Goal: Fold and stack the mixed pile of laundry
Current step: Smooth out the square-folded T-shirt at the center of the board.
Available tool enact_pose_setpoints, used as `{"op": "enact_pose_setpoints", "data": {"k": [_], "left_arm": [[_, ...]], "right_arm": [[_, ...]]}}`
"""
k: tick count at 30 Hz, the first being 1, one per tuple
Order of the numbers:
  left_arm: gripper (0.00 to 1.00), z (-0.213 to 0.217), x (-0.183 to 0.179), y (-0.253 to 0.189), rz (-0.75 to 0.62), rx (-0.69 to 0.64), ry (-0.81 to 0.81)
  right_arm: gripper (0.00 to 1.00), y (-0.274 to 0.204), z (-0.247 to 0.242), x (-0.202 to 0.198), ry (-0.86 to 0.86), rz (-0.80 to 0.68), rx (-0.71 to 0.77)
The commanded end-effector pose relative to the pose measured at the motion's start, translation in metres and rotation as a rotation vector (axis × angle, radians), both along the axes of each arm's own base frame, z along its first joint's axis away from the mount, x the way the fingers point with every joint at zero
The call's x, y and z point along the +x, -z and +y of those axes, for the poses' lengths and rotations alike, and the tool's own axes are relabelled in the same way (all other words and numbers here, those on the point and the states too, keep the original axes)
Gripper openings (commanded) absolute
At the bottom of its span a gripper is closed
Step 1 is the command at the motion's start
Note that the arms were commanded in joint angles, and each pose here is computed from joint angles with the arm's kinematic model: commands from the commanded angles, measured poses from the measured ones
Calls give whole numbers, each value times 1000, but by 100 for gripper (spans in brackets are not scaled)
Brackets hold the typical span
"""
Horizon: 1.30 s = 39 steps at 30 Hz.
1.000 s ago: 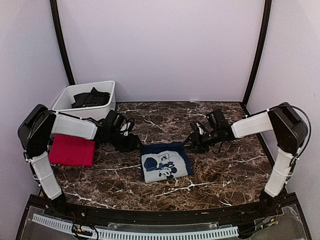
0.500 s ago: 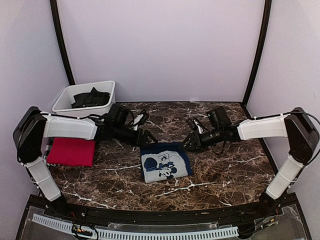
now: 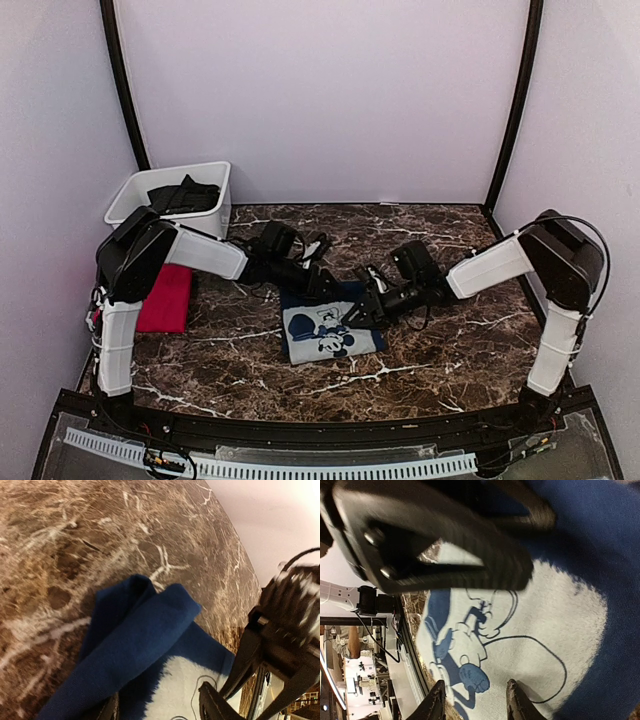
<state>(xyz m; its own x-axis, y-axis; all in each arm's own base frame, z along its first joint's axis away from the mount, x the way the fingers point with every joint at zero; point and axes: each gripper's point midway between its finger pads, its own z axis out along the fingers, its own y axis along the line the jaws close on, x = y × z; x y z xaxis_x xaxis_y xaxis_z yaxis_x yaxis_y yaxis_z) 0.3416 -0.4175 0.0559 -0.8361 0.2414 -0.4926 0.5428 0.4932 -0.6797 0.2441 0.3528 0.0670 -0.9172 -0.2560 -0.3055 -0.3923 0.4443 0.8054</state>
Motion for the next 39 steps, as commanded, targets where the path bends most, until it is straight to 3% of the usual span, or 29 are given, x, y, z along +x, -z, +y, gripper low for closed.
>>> {"op": "enact_pose_setpoints", "data": {"k": [1,6,11,14,19,25,29,34,39], "left_arm": [[53,5,43,-8,-17,-60,-65],[53,18,76,7,29,-58,-127],[60,31,81,-34,-48,-57,-147],[65,43,69,-81,-106,-82,-161],[66,61,32,-99,-98,-88,-168],[66,59,-41,-63,-14,-55,-89],[66,53,-68,-31,79,-97,-68],[66,64,-62,9,114,-66,-123],[67,81,-50,31,131,-5,-185]], "right_arm": [[38,33,4,-5,-8,65,11],[43,29,10,-8,-10,88,57],[55,-47,21,7,-11,-41,145],[56,-77,23,29,12,-132,135],[54,-65,20,75,64,-146,100],[48,-31,28,106,77,-95,103],[45,0,28,124,102,-56,78],[43,36,3,146,179,-20,25],[41,28,-5,161,209,-35,1]]}}
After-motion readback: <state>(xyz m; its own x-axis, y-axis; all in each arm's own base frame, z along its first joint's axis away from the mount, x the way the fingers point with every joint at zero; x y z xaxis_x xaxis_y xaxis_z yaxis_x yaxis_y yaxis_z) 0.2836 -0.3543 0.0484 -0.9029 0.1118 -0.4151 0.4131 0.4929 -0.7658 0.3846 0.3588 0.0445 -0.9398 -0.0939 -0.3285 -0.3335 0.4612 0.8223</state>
